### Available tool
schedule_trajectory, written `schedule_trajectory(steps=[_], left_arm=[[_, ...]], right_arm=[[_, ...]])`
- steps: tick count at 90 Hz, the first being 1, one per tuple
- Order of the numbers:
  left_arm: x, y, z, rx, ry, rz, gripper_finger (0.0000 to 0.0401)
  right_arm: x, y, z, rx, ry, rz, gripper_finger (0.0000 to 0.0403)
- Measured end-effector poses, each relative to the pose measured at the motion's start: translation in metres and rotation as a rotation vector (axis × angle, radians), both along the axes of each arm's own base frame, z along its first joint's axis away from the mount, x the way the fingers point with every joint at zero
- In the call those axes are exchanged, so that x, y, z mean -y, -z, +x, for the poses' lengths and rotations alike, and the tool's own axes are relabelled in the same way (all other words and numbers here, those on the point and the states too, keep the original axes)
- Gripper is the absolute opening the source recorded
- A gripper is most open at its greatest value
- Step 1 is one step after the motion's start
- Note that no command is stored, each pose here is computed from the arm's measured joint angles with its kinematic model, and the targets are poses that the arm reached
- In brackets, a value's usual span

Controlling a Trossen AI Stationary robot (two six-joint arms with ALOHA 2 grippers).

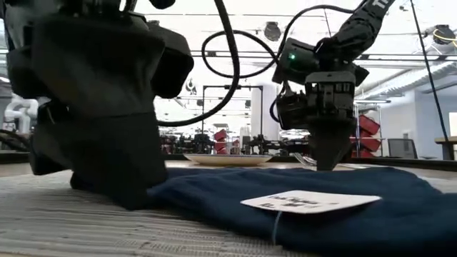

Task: Set table place
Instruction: Fold the blue table napkin

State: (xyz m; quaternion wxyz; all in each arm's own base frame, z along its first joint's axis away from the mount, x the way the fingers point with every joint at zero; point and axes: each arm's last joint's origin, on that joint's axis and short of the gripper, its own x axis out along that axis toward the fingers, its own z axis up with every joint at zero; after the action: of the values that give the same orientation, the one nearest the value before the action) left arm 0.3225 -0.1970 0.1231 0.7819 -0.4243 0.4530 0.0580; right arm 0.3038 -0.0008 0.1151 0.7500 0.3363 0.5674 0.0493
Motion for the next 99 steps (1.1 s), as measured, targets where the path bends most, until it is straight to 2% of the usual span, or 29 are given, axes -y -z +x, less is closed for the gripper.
schedule_trajectory(steps=[9, 24, 51, 99], left_arm=[[0.000, 0.000, 0.000, -0.004, 0.000, 0.001, 0.0111], [-0.001, 0.001, 0.000, -0.006, -0.006, 0.009, 0.0111], [-0.002, 0.001, 0.000, -0.005, -0.008, 0.025, 0.0111], [-0.003, 0.002, 0.000, 0.002, 0.010, 0.043, 0.0111]], right_arm=[[0.000, -0.002, 0.000, 0.008, 0.011, -0.010, 0.0000], [0.013, -0.009, -0.001, 0.029, 0.072, -0.102, 0.0000], [0.029, -0.009, 0.000, 0.057, 0.122, -0.125, 0.0000], [0.028, -0.012, 0.008, 0.129, 0.169, -0.200, 0.0000]])
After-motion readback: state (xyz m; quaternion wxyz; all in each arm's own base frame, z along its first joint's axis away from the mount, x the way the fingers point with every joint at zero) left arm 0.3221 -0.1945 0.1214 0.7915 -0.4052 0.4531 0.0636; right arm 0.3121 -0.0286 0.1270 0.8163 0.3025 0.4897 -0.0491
